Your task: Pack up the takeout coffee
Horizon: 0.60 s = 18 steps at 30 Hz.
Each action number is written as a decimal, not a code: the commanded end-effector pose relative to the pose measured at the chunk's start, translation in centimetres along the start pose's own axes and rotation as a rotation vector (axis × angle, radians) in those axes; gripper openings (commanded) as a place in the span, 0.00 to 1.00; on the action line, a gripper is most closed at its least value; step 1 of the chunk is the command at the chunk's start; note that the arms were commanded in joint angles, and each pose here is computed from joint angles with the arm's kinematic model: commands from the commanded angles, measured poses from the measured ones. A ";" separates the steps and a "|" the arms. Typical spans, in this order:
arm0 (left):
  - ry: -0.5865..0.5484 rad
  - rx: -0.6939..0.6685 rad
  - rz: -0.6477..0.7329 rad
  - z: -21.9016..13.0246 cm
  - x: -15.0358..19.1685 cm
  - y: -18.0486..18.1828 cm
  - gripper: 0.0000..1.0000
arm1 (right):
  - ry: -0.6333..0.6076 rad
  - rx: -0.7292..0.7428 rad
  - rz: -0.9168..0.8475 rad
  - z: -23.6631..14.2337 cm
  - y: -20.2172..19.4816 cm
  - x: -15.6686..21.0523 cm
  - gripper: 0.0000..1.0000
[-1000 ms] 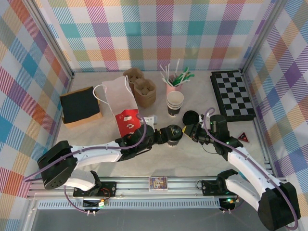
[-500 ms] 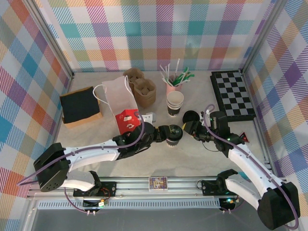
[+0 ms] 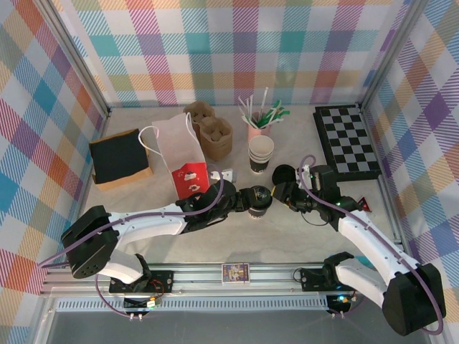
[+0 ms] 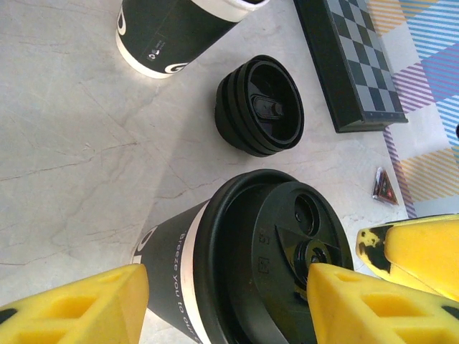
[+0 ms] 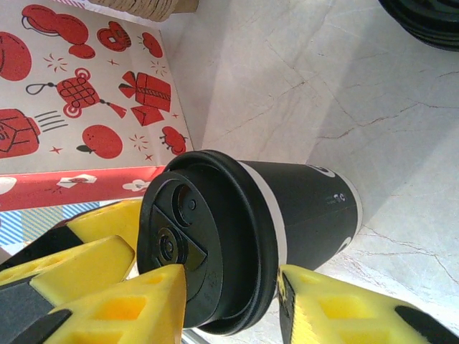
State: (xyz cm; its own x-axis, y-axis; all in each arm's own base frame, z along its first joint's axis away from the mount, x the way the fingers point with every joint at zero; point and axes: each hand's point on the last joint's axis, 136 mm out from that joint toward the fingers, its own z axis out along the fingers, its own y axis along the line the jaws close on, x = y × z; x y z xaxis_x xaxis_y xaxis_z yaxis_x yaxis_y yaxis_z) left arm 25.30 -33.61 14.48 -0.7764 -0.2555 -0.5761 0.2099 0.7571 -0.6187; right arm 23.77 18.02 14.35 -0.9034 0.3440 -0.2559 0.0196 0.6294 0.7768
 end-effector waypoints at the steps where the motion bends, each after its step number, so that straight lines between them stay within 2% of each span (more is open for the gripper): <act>1: 0.000 0.008 -0.020 -0.1 -0.1 0.3 0.58 | 0.010 -0.025 -0.028 0.1 0.7 -0.1 0.41; 9: 0.008 -0.007 -0.033 0.1 0.2 1.2 0.52 | 0.032 -0.027 -0.033 0.7 0.8 0.2 0.41; 18: 0.031 -0.007 -0.036 0.6 0.9 1.6 0.51 | 0.047 -0.009 -0.046 1.4 0.7 0.3 0.41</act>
State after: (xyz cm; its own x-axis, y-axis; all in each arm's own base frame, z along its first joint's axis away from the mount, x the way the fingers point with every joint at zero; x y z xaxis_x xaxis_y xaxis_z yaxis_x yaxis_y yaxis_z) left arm 25.40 -33.27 13.76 -0.7890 -0.2653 -0.5542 0.1930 0.7493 -0.6335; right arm 23.58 19.00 13.05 -0.9255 0.3075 -0.2211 0.0277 0.6371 0.7703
